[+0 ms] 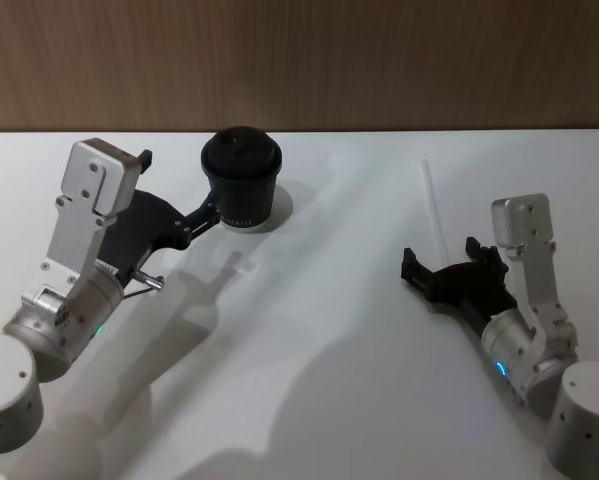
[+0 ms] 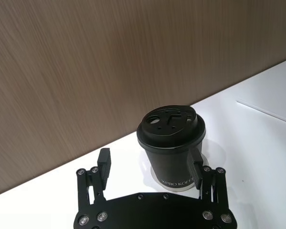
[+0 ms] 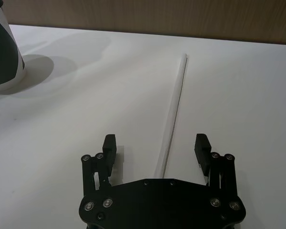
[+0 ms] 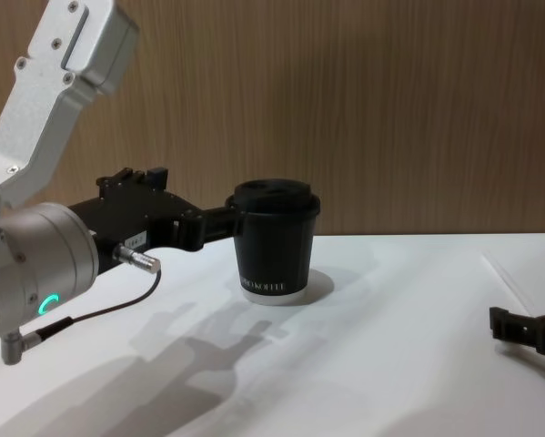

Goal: Pick up the straw with one hand, pass it to the other hand, and insert it into the cup.

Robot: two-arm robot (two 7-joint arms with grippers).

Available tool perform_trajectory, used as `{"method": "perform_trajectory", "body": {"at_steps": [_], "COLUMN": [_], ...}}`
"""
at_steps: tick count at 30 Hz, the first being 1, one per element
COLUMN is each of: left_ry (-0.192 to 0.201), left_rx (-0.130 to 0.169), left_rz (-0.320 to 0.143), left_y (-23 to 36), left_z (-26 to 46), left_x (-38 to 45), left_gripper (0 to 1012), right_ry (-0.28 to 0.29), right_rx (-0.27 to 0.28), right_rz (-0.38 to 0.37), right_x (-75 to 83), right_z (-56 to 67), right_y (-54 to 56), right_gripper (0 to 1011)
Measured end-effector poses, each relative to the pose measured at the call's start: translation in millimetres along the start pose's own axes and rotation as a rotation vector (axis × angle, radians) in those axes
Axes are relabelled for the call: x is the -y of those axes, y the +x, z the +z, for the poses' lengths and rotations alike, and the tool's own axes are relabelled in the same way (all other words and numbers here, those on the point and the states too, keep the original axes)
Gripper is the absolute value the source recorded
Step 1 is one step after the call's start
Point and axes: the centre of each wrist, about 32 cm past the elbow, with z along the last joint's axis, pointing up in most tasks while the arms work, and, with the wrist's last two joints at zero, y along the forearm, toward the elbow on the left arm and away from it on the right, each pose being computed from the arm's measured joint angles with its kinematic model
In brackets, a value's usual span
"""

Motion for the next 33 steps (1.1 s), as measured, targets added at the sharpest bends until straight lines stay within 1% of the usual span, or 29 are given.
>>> {"method": "perform_trajectory", "body": {"at_steps": [4, 5, 7, 8, 10, 11, 13, 14, 16, 17, 19, 20, 21, 22, 23, 24, 25, 27, 29, 30, 31, 33], "left_ry": [0.000, 0.000, 0.000, 0.000, 0.000, 0.000, 0.000, 0.000, 0.000, 0.000, 0.000, 0.000, 0.000, 0.000, 0.000, 0.000, 0.000, 0.000, 0.000, 0.000, 0.000, 0.000], "left_rx": [0.000, 0.000, 0.000, 0.000, 0.000, 0.000, 0.000, 0.000, 0.000, 0.000, 0.000, 0.000, 0.000, 0.000, 0.000, 0.000, 0.000, 0.000, 0.000, 0.000, 0.000, 0.000], "left_rz": [0.000, 0.000, 0.000, 0.000, 0.000, 0.000, 0.000, 0.000, 0.000, 0.000, 0.000, 0.000, 0.000, 0.000, 0.000, 0.000, 0.000, 0.000, 0.000, 0.000, 0.000, 0.000], "left_y": [0.0, 0.0, 0.0, 0.0, 0.0, 0.0, 0.0, 0.0, 0.0, 0.0, 0.0, 0.0, 0.0, 0.0, 0.0, 0.0, 0.0, 0.0, 0.0, 0.0, 0.0, 0.0], "left_z": [0.0, 0.0, 0.0, 0.0, 0.0, 0.0, 0.0, 0.0, 0.0, 0.0, 0.0, 0.0, 0.0, 0.0, 0.0, 0.0, 0.0, 0.0, 0.0, 0.0, 0.0, 0.0], "left_x": [0.0, 0.0, 0.0, 0.0, 0.0, 0.0, 0.0, 0.0, 0.0, 0.0, 0.0, 0.0, 0.0, 0.0, 0.0, 0.0, 0.0, 0.0, 0.0, 0.0, 0.0, 0.0], "left_gripper": [1003, 1003, 1003, 1003, 1003, 1003, 1003, 1002, 1003, 1003, 1003, 1002, 1003, 1003, 1003, 1003, 1003, 1003, 1003, 1003, 1003, 1003], "right_ry": [-0.002, -0.002, -0.003, -0.003, -0.003, -0.003, -0.004, -0.004, -0.004, -0.004, -0.004, -0.004, -0.004, -0.005, -0.005, -0.005, -0.005, -0.005, -0.005, -0.005, -0.005, -0.005], "right_rx": [0.001, 0.001, 0.001, 0.002, 0.002, 0.002, 0.003, 0.003, 0.003, 0.003, 0.003, 0.003, 0.003, 0.003, 0.003, 0.003, 0.003, 0.003, 0.003, 0.003, 0.003, 0.004], "right_rz": [0.000, 0.000, -0.001, -0.001, -0.001, -0.001, -0.001, -0.002, -0.002, -0.002, -0.002, -0.002, -0.002, -0.002, -0.002, -0.002, -0.003, -0.002, -0.002, -0.002, -0.002, -0.002], "right_x": [-0.9, -1.1, -1.4, -1.6, -1.9, -1.9, -2.1, -2.2, -2.4, -2.5, -2.6, -2.6, -2.6, -2.7, -2.7, -2.8, -2.8, -2.9, -2.9, -3.0, -3.0, -3.0], "right_z": [-0.6, -0.7, -0.8, -0.9, -1.0, -1.0, -1.3, -1.3, -1.3, -1.3, -1.3, -1.4, -1.4, -1.5, -1.5, -1.5, -1.5, -1.6, -1.6, -1.6, -1.6, -1.5], "right_y": [0.7, 0.8, 1.0, 1.1, 1.3, 1.3, 1.5, 1.5, 1.6, 1.7, 1.7, 1.8, 1.8, 1.8, 1.9, 1.9, 2.0, 2.0, 2.0, 2.0, 2.0, 2.0], "right_gripper": [993, 953, 927, 885, 836, 836, 742, 731, 646, 646, 602, 542, 532, 480, 461, 399, 385, 297, 257, 203, 203, 133]}}
